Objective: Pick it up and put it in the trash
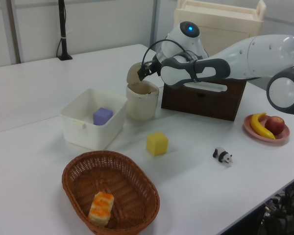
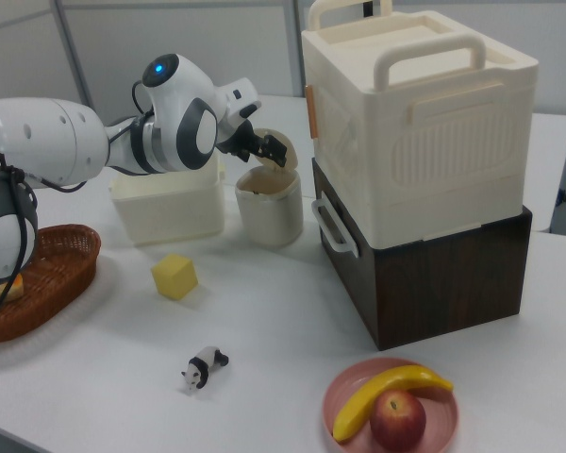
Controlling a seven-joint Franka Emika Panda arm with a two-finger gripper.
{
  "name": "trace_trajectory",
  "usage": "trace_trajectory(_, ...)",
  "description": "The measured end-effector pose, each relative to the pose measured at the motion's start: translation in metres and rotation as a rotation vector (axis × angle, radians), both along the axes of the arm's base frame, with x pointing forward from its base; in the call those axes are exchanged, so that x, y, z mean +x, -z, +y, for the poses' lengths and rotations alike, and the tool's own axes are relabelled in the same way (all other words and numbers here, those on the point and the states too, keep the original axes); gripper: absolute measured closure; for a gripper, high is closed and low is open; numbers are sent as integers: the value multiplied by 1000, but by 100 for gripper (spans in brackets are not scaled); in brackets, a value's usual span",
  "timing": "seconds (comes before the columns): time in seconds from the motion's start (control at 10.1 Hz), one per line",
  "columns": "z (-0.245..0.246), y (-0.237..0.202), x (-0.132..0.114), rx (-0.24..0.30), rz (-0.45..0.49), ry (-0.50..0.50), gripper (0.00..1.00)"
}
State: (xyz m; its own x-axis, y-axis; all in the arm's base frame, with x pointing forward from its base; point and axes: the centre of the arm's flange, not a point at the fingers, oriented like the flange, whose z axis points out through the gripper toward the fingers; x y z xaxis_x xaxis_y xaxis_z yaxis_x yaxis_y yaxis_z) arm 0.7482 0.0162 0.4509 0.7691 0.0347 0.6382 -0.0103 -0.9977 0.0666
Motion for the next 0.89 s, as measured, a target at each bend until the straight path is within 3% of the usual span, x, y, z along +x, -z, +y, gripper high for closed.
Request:
trace_trajectory(0.3,-3,-20,-5,-5,-11,8,0)
trace_trajectory(0.4,-4,-31,-14,-17,29,19,0)
trace_trajectory(0.59,-5,-58,-46,-46,196,69,0)
trace_trajectory(0.89,6,-92,-95,-27,425,121,0)
